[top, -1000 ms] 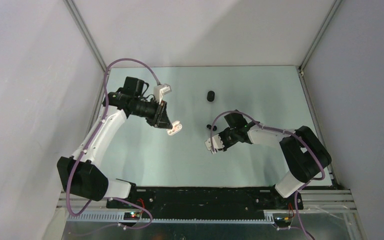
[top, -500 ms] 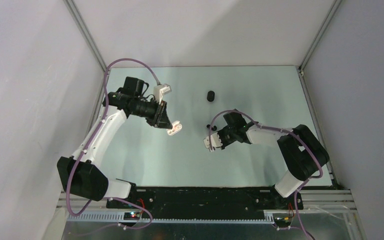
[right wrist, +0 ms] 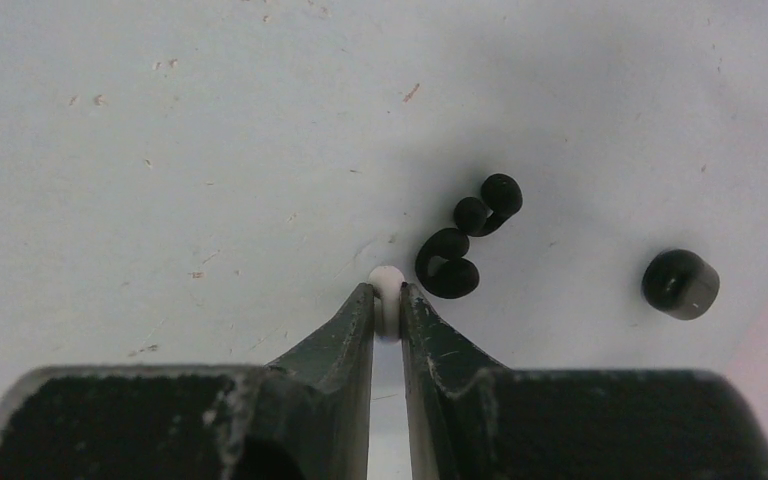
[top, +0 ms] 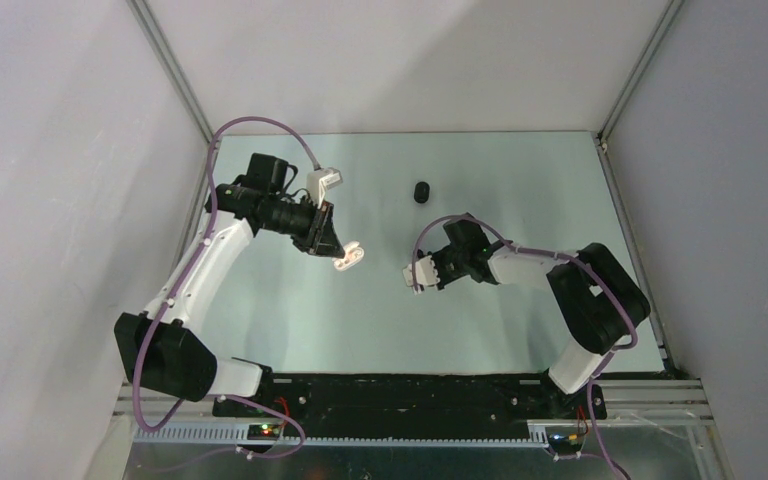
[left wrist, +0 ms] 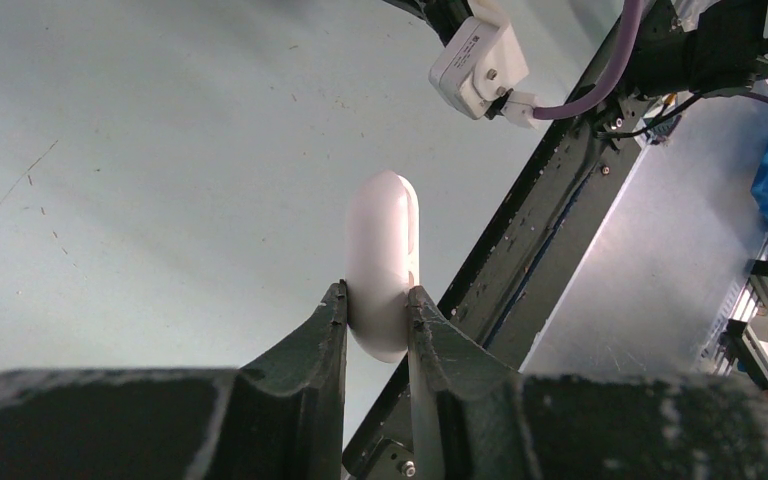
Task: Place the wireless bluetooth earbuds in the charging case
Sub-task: Pick up the earbud from the center of the board, then place the earbud in the charging case.
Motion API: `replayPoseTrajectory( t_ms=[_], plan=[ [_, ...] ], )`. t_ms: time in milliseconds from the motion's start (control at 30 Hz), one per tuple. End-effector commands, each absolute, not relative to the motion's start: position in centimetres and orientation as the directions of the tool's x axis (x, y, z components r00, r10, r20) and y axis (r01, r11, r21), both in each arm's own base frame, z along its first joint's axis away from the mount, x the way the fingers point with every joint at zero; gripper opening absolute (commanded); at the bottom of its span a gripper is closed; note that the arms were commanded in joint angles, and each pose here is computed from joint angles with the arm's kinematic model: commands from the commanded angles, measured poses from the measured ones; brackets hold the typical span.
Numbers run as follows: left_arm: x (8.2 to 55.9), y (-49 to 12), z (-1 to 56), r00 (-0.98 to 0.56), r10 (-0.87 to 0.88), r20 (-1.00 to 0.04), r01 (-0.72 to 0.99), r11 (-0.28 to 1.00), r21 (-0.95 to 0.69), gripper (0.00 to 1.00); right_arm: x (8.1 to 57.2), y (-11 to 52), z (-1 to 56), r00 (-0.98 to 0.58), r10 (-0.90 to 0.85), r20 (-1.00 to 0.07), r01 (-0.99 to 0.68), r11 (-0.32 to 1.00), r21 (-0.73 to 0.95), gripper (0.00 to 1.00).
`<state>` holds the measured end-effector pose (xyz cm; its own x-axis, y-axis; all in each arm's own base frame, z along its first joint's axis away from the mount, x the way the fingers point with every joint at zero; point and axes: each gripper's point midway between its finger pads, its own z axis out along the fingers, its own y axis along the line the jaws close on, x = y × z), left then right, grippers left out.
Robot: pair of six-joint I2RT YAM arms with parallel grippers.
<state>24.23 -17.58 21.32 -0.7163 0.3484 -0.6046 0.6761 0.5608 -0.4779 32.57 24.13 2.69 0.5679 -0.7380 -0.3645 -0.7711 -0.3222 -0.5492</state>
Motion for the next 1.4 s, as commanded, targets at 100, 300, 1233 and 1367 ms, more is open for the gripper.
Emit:
replayPoseTrajectory(
  t_ms=[100, 300, 1233, 1367],
  plan=[
    [25.0, -17.5, 22.3, -0.683, 0.346, -0.644, 0.704, 0.549, -0.451, 0.0, 34.1, 24.6, 4.3, 0.551, -0.748, -0.37, -0.77, -0.285, -0.57, 0.15],
    [25.1, -17.6, 22.3, -0.685, 0.345, -0.642, 0.703, 0.546, -0.456, 0.0, 33.0, 24.3, 7.0, 0.523, -0.744, -0.416, -0.812, -0.287, -0.509, 0.0],
    [28.1, -28.4, 25.5, -0.62, 0.411, -0.669, 0.785, 0.307, -0.538, 0.0, 22.0, 31.4, 28.5, 0.508, -0.59, -0.628, -0.861, -0.334, -0.383, 0.0],
    [27.5, -28.6, 25.6, -0.625, 0.413, -0.662, 0.78, 0.299, -0.55, 0.0, 22.9, 32.1, 27.2, 0.533, -0.632, -0.563, -0.844, -0.347, -0.41, 0.0]
  ],
)
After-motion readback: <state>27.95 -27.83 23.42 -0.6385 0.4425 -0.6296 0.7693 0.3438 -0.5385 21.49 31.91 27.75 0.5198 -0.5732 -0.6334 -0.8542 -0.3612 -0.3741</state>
